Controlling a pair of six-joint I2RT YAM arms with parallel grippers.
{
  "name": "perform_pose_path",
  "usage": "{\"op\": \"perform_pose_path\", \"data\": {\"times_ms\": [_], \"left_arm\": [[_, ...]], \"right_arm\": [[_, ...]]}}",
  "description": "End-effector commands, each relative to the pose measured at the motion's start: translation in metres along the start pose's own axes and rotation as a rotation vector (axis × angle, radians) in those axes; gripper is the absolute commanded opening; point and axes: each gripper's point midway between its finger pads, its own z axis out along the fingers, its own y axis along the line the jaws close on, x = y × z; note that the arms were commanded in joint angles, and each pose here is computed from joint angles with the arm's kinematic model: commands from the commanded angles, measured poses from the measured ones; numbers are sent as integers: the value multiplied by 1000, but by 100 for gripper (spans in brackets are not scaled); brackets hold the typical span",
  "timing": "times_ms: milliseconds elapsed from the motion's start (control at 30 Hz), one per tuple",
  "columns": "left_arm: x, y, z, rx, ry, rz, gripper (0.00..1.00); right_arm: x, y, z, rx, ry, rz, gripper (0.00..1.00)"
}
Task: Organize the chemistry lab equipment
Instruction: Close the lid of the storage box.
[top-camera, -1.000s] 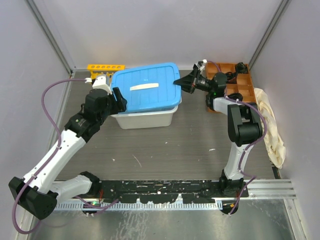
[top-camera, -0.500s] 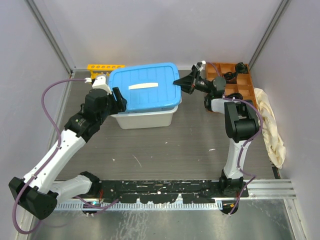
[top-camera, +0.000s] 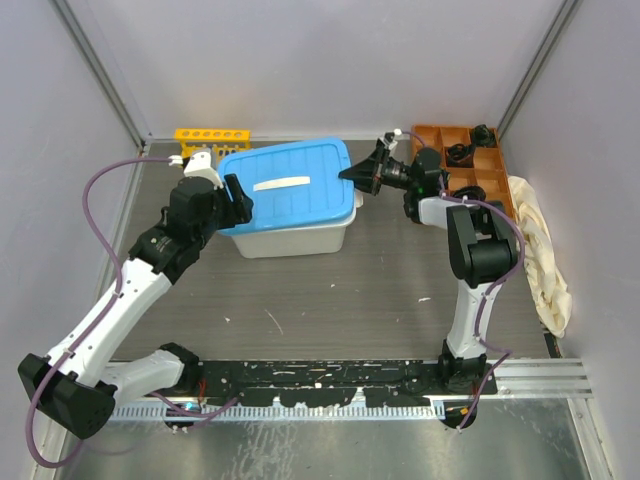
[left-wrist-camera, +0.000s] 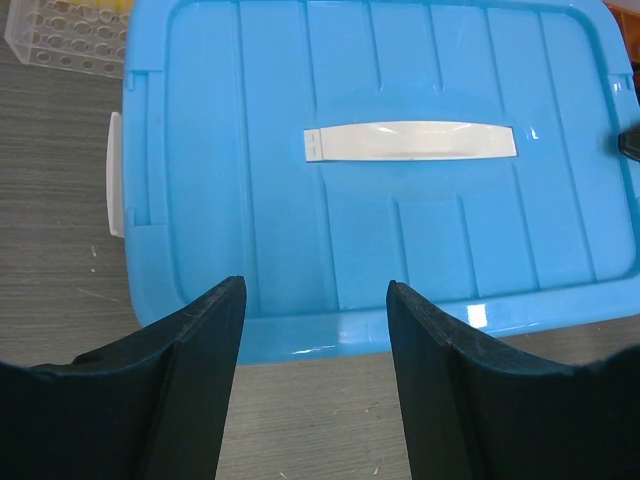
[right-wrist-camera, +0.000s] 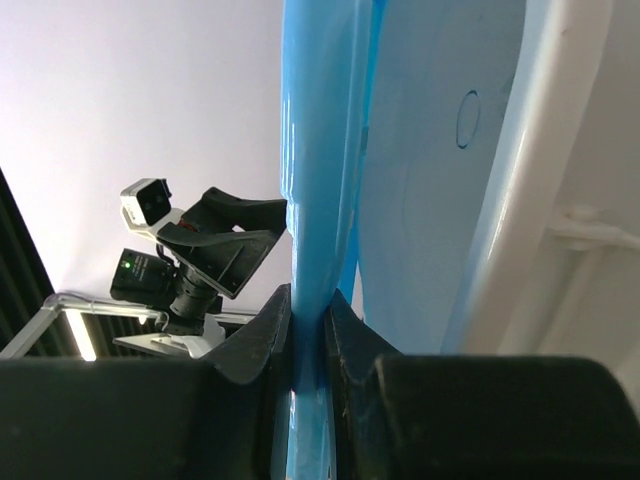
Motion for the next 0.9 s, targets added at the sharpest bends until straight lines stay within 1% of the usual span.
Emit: {"op": "perform_pose_path", "data": {"times_ms": [0, 133, 267, 500, 533, 667, 733, 867], "left_arm": [[-17, -6, 0, 29, -59, -27, 60], [-16, -7, 0, 33, -55, -28, 60], [-15, -5, 1, 30, -54, -29, 61], [-13, -7, 3, 44, -48, -41, 61], [-13, -8, 3, 45, -46, -42, 61], [-11, -8, 5, 47, -40, -44, 61], [-10, -8, 5, 50, -38, -47, 61], [-9, -10, 6, 54, -35, -51, 60]], "right_arm": [[6, 25, 1, -19, 5, -120, 1], [3, 13, 1, 58, -8, -135, 1], [-2, 10, 0, 133, -23, -183, 1], [-8, 10, -1, 174, -43, -214, 1], [-8, 8, -2, 187, -46, -218, 2], [-11, 4, -5, 244, -67, -250, 13], [-13, 4, -7, 261, -77, -271, 26], [-16, 7, -8, 292, -92, -299, 36]]}}
